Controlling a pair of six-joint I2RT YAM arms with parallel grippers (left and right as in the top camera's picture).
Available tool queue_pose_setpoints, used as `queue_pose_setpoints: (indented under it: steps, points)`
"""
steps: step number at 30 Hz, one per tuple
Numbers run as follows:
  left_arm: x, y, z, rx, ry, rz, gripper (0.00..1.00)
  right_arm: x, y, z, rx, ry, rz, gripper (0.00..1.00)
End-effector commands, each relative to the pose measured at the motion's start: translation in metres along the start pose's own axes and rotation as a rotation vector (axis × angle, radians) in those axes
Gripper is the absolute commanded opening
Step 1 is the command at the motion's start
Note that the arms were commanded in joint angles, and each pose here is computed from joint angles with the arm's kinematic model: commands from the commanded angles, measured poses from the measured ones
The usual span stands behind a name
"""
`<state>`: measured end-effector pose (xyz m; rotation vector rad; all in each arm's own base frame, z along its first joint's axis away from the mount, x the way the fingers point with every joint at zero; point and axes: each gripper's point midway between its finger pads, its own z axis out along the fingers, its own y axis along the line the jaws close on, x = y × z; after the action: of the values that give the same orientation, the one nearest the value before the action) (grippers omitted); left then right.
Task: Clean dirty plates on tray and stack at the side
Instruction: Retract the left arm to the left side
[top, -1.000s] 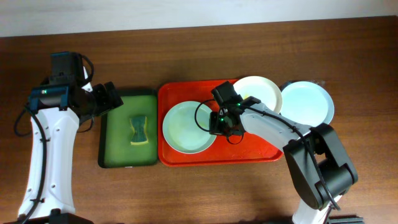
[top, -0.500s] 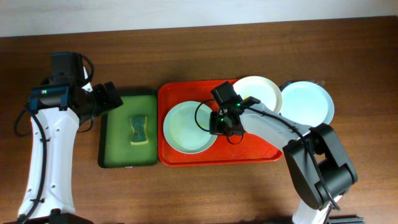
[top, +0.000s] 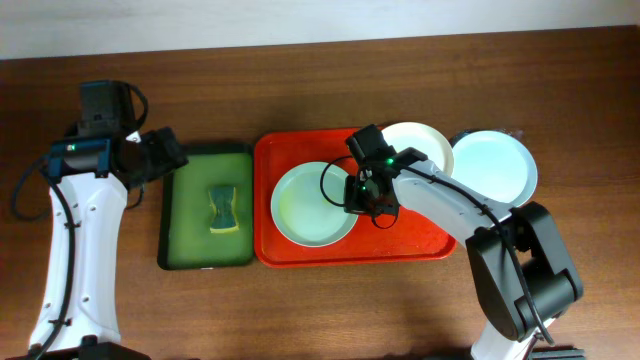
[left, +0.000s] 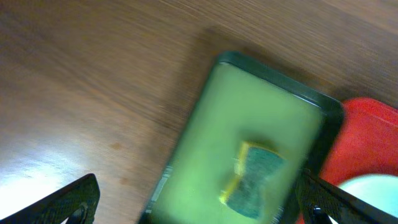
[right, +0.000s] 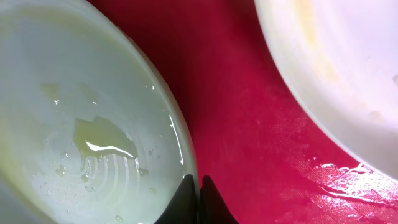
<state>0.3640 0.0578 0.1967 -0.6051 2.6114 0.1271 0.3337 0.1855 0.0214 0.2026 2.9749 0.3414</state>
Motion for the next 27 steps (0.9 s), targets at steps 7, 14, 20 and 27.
queue_pose_setpoints:
  steps: [7, 14, 20, 27]
  points:
    - [-0.016, -0.004, -0.002, 0.020, -0.067, -0.026, 0.99, -0.011, 0.001, -0.011, 0.003, -0.046, 0.001, 0.04]
    - [-0.036, -0.016, -0.005, 0.076, -0.145, -0.037, 0.99, -0.011, 0.001, -0.011, 0.003, -0.046, 0.001, 0.04]
    - [-0.055, 0.049, -0.023, 0.062, -0.203, -0.204, 0.99, -0.010, 0.001, -0.011, 0.002, -0.041, 0.001, 0.04]
    - [-0.052, 0.068, -0.021, 0.032, -0.184, -0.245, 0.99, -0.009, 0.000, -0.011, 0.004, -0.038, 0.001, 0.04]
